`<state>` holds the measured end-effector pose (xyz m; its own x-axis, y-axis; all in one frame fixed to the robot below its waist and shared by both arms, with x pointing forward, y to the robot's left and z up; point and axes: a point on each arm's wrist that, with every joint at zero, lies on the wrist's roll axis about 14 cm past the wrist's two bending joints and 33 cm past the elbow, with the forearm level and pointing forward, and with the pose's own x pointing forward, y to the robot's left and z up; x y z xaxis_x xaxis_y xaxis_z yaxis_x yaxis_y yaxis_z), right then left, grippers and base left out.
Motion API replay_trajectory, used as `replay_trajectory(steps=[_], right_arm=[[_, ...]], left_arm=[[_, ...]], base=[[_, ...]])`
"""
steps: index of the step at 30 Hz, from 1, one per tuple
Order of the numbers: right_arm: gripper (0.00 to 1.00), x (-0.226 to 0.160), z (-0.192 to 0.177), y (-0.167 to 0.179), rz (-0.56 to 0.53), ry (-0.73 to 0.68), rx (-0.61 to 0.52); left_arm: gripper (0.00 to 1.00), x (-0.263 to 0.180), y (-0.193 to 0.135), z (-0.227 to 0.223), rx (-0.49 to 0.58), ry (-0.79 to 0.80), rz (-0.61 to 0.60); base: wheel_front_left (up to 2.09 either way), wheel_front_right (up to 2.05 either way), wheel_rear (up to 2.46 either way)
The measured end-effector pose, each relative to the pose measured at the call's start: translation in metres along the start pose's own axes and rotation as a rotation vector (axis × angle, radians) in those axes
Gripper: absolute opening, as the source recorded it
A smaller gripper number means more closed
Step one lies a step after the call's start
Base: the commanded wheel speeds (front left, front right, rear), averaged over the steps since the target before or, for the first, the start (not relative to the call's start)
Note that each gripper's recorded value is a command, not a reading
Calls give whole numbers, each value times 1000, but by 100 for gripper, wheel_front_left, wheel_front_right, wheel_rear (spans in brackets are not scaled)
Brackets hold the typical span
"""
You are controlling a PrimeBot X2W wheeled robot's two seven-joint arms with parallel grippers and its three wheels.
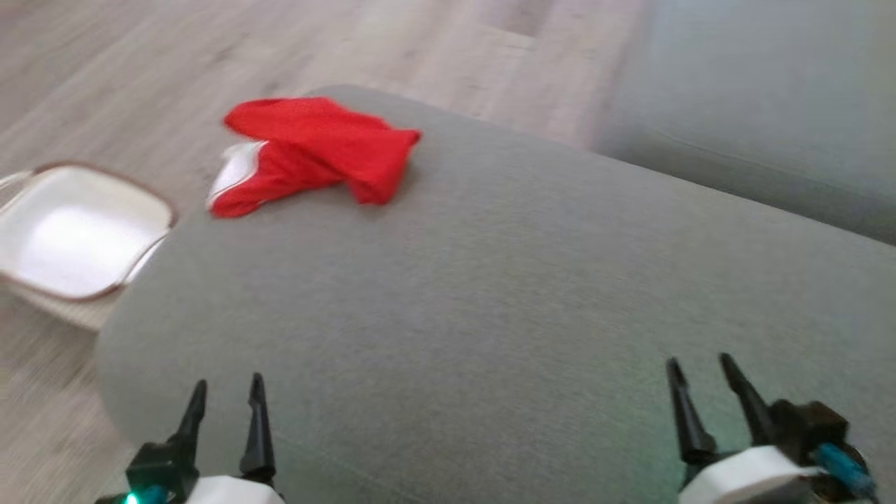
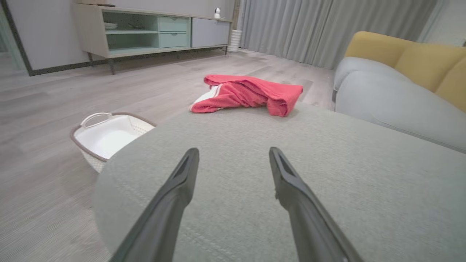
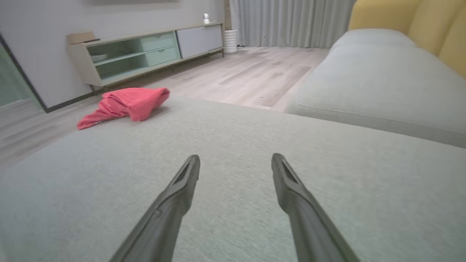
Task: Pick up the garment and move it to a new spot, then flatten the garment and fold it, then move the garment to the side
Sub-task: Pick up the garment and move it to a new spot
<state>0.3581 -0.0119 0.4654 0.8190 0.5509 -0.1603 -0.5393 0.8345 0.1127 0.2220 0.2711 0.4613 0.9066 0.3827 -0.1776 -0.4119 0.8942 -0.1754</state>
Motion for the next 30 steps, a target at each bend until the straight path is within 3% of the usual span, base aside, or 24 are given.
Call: replay_trajectory(steps=[5, 16, 21, 24, 30], right_arm=[[100, 22, 8, 26, 90, -16, -6], [100, 23, 12, 18, 67, -21, -19], [100, 32, 26, 13, 60, -38, -71], [100, 50, 48, 4, 47, -85, -97], [100, 72, 75, -12, 27, -152, -110]], left_arm=[[100, -12, 21, 2, -5, -10, 81], [100, -11, 22, 19, 16, -48, 58], [100, 11, 23, 80, 75, -180, 31], [100, 43, 14, 136, 193, -283, -24], [100, 116, -46, 229, 354, -434, -211]], base=[[0, 0, 0], [0, 0, 0], [0, 0, 0], [0, 0, 0], [0, 0, 0]])
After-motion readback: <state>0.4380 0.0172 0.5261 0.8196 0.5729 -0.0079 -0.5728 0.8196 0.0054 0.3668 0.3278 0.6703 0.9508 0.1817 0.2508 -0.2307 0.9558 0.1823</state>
